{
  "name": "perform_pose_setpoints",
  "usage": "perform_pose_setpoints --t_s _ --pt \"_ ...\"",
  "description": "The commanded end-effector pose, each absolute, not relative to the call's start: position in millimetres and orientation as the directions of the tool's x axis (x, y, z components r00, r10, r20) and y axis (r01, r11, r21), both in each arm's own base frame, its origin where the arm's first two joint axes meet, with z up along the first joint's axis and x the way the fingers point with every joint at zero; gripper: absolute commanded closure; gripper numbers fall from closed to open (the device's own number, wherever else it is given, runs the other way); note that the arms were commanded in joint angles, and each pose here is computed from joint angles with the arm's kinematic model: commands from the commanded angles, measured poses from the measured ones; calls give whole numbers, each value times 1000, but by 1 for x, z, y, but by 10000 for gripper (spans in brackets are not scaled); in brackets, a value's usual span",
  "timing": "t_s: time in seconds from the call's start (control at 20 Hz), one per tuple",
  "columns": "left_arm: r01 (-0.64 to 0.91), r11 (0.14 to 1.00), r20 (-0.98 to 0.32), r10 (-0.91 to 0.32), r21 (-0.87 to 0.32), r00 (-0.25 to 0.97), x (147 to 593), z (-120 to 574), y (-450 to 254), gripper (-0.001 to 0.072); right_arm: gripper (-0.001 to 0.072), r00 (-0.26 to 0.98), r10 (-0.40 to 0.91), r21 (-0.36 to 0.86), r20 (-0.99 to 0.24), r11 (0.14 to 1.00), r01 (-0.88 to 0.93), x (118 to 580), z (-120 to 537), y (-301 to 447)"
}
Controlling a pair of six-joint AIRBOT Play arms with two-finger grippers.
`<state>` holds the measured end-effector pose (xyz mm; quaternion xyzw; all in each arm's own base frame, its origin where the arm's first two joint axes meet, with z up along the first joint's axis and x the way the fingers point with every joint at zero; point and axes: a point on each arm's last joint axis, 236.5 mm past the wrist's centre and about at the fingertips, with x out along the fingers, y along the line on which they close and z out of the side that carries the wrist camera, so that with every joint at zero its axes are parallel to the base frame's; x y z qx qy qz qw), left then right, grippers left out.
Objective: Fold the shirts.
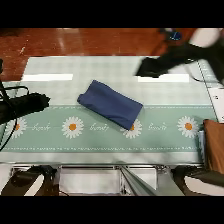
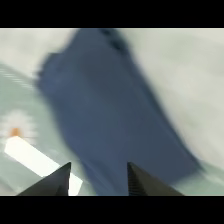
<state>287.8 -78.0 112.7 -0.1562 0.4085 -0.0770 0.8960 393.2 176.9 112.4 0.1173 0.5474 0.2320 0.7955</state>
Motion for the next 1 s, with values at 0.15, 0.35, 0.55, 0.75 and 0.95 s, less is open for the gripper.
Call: perform_pose_setpoints --t_s 0.15,0.35,0.55,0.75,0.95 --pt "7 936 -713 -273 -353 646 288 107 -80 692 306 555 275 488 -785 827 279 295 12 82" --pt "-1 919 -729 -312 -394 609 287 96 -90 692 306 456 473 648 -754 651 396 264 -60 128" --pt "-8 917 -738 -316 -399 596 289 90 -92 692 306 380 599 708 -705 568 419 278 -81 162" --pt "-11 917 -743 -315 -398 591 289 88 -92 692 306 255 664 704 -703 598 383 288 -103 211" --pt "-11 917 -743 -316 -398 590 289 88 -92 692 317 237 692 729 -681 615 300 328 -95 250"
